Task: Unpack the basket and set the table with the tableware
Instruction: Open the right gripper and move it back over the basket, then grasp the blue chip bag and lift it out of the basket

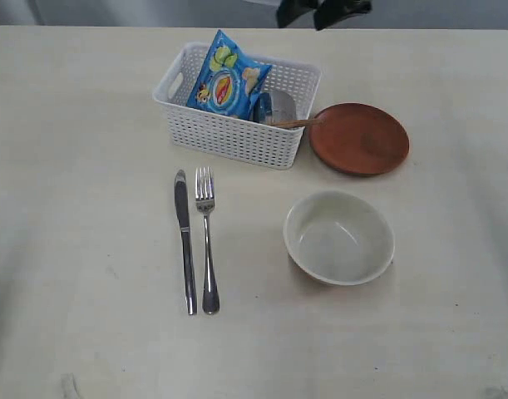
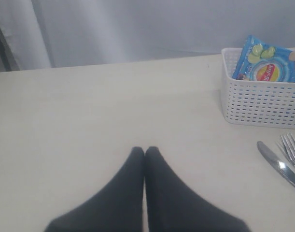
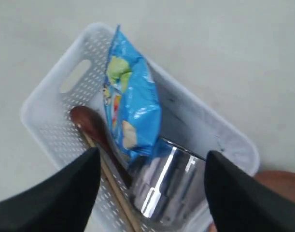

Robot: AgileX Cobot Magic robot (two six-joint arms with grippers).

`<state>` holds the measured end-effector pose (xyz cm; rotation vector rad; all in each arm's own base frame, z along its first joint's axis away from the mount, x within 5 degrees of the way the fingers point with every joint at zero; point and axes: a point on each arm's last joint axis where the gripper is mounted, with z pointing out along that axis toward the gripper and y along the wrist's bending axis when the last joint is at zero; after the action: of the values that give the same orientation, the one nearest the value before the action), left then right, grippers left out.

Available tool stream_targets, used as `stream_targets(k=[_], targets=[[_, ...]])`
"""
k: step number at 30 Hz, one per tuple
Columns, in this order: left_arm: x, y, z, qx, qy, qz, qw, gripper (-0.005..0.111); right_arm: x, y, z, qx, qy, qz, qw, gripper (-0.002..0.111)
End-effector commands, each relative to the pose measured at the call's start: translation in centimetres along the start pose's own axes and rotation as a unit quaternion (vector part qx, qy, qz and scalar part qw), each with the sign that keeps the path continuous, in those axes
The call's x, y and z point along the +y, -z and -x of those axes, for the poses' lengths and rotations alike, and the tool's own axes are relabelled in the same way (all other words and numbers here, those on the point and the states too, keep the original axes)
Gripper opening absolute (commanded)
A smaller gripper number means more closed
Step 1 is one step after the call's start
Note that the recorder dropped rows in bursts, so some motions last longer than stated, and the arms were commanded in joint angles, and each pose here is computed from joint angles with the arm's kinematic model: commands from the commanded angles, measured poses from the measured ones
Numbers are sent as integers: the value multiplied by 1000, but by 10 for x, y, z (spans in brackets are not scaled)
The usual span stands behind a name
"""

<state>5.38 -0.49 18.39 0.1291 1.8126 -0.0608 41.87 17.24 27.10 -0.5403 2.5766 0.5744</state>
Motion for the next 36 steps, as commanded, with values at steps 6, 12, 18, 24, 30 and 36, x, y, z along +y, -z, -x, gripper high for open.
stream_targets(k=[6, 12, 18, 24, 30, 36], targets=[[0, 0, 0, -4, 5, -1, 1000, 0, 22, -59, 1, 57, 25, -9, 998, 64], [0, 0, 0, -4, 5, -1, 1000, 0, 16, -78, -5, 70, 23, -17, 997, 64], [0, 0, 0, -4, 4, 0, 1000, 0, 17, -88, -6, 67, 31, 0, 997, 62], [0, 0, 0, -4, 4, 0, 1000, 0, 19, -97, -6, 57, 41, 10, 998, 46], [0, 0, 0, -4, 4, 0, 1000, 0, 19, -97, -7, 58, 45, 10, 997, 1], [0, 0, 0, -4, 4, 0, 1000, 0, 27, -89, -6, 60, 60, 17, 996, 0]])
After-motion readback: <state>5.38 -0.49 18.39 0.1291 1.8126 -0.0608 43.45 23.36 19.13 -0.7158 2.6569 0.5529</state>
